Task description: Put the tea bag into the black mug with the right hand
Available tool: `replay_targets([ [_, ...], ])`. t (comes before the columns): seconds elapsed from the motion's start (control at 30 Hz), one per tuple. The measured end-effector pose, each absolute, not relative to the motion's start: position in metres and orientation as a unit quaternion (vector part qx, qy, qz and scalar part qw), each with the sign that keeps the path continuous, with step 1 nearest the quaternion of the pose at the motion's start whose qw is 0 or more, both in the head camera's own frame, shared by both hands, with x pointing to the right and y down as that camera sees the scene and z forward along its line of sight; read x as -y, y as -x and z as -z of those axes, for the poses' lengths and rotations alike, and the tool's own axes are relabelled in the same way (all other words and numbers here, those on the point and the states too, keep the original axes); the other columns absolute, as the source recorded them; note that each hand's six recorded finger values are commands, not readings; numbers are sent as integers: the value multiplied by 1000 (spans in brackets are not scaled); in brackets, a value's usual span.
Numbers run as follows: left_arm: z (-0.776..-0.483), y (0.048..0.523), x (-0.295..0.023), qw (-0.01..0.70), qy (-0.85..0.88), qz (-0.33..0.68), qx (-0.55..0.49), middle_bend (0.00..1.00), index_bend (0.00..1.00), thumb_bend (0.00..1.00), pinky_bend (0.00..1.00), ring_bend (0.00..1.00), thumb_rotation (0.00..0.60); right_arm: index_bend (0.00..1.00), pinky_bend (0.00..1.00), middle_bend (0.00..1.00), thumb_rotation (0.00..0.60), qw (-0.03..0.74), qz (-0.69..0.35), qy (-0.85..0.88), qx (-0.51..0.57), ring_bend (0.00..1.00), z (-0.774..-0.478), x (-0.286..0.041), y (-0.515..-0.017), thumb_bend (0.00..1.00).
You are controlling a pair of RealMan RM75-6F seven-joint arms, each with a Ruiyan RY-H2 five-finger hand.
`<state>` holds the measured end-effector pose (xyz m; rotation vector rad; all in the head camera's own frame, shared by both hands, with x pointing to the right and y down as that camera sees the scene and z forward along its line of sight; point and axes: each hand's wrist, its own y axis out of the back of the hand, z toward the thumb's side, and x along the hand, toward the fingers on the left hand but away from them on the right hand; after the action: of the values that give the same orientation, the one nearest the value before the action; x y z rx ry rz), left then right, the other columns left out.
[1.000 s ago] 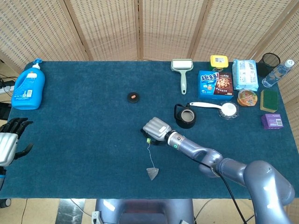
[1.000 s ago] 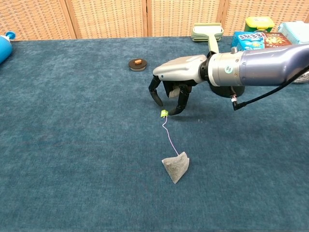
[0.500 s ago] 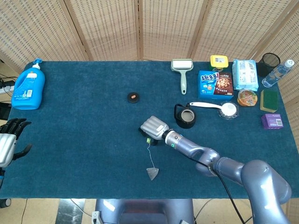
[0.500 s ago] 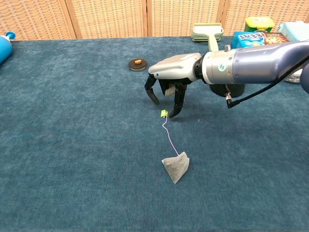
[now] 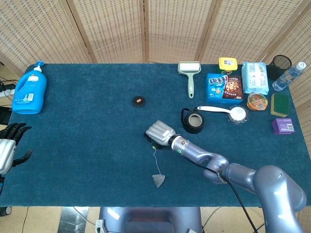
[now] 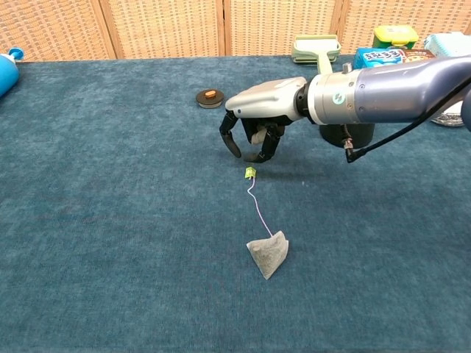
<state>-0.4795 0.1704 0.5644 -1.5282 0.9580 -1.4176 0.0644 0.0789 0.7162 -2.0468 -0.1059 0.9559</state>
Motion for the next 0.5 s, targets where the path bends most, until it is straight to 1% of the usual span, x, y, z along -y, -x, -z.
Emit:
replay_targets([
  [0.5, -564, 479, -172, 412, 608, 562, -381, 179, 214, 313, 230, 133, 600, 465, 1000, 1000, 600, 429, -385, 816, 25, 1000, -721, -86, -62, 500],
])
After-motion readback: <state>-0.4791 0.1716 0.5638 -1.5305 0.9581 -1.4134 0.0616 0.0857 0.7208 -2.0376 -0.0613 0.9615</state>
